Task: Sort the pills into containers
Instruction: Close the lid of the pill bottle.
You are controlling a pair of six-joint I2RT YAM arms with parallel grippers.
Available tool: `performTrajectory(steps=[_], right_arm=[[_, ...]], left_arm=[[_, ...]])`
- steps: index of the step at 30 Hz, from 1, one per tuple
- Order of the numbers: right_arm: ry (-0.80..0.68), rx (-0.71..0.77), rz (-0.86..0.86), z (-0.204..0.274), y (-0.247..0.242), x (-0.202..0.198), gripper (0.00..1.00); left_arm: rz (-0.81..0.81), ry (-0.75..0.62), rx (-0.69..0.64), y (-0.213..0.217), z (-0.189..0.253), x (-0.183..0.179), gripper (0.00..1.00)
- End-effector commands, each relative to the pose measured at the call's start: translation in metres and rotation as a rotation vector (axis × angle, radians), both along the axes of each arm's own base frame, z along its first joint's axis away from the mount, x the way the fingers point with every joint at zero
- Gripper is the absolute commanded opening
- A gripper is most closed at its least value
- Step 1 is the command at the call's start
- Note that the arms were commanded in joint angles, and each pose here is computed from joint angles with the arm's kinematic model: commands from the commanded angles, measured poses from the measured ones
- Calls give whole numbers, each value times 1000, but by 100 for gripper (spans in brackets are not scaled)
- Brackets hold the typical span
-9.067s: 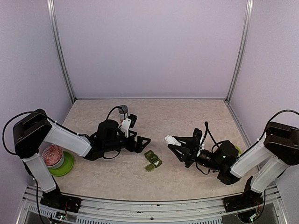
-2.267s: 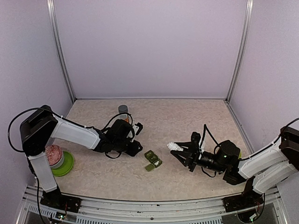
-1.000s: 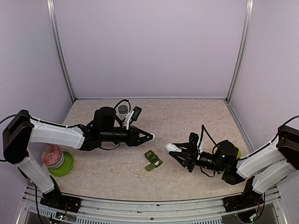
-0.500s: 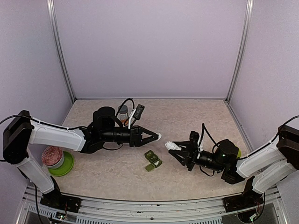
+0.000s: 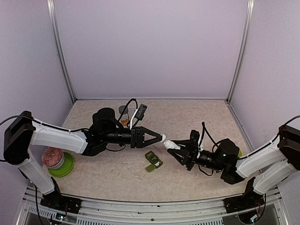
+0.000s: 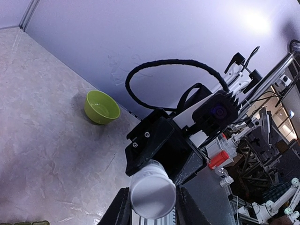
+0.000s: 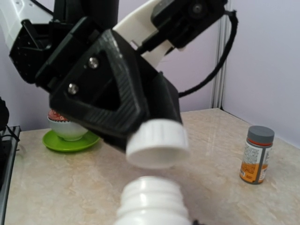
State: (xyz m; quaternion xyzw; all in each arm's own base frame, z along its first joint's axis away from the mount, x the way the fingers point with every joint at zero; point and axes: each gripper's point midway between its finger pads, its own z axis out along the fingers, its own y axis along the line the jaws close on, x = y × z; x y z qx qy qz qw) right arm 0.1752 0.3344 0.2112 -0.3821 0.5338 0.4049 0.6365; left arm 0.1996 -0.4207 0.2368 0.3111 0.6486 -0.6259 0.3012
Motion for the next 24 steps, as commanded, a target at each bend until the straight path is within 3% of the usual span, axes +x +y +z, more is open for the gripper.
performTrajectory(steps=[1,24], right_arm=[[-40,47,20,18,7,-3,0],[-71,62,26,25,9,-5,0]], left_arm=[[-38,7,-32,-4,3,-7,29],[-68,40,-29,-10,-7,-13,29]])
